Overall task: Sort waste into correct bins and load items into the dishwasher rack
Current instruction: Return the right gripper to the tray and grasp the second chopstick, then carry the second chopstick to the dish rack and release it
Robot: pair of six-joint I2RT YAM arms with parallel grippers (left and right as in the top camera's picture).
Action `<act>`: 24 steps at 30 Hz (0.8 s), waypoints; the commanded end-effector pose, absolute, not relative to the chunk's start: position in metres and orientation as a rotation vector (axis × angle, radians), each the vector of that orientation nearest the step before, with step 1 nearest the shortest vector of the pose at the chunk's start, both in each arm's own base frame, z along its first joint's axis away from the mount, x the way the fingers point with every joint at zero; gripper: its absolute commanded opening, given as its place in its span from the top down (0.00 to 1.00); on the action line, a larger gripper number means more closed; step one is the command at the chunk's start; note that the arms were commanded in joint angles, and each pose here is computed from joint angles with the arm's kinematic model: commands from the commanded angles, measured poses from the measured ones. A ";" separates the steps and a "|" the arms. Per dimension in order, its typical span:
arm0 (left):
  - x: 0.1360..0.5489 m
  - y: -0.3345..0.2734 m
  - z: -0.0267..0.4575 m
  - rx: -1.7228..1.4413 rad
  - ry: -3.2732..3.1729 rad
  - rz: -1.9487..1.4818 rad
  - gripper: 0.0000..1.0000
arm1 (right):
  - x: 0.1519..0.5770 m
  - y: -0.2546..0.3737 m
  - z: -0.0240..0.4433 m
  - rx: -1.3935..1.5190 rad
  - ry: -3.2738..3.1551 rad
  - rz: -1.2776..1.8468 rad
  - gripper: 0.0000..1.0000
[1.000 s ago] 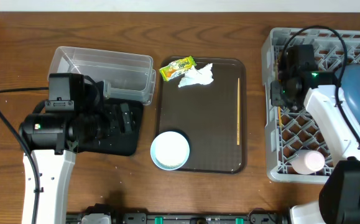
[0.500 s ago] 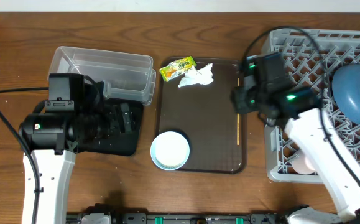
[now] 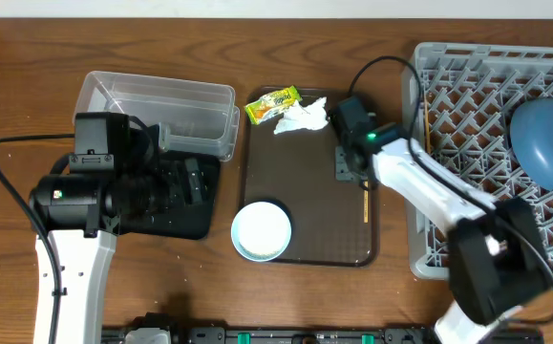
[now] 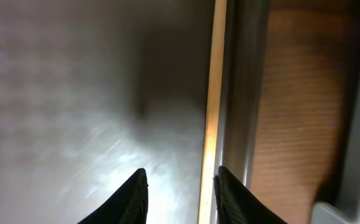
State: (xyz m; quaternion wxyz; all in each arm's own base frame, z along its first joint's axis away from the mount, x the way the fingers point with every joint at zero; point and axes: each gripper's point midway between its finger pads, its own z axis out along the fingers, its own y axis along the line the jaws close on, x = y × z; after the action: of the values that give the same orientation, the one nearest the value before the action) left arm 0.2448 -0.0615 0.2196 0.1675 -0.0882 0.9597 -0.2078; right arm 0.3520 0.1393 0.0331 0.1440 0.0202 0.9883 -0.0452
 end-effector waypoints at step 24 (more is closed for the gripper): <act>0.246 -0.060 0.224 -0.225 2.718 -0.569 0.10 | 0.356 0.138 0.058 0.080 2.834 -0.007 0.99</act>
State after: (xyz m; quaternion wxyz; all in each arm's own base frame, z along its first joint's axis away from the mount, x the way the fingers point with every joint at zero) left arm 0.2447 -0.0615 0.2195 0.1673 -0.0882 0.9597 -0.2078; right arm 0.3432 0.1342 0.0121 0.0995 0.0438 0.9933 -0.0386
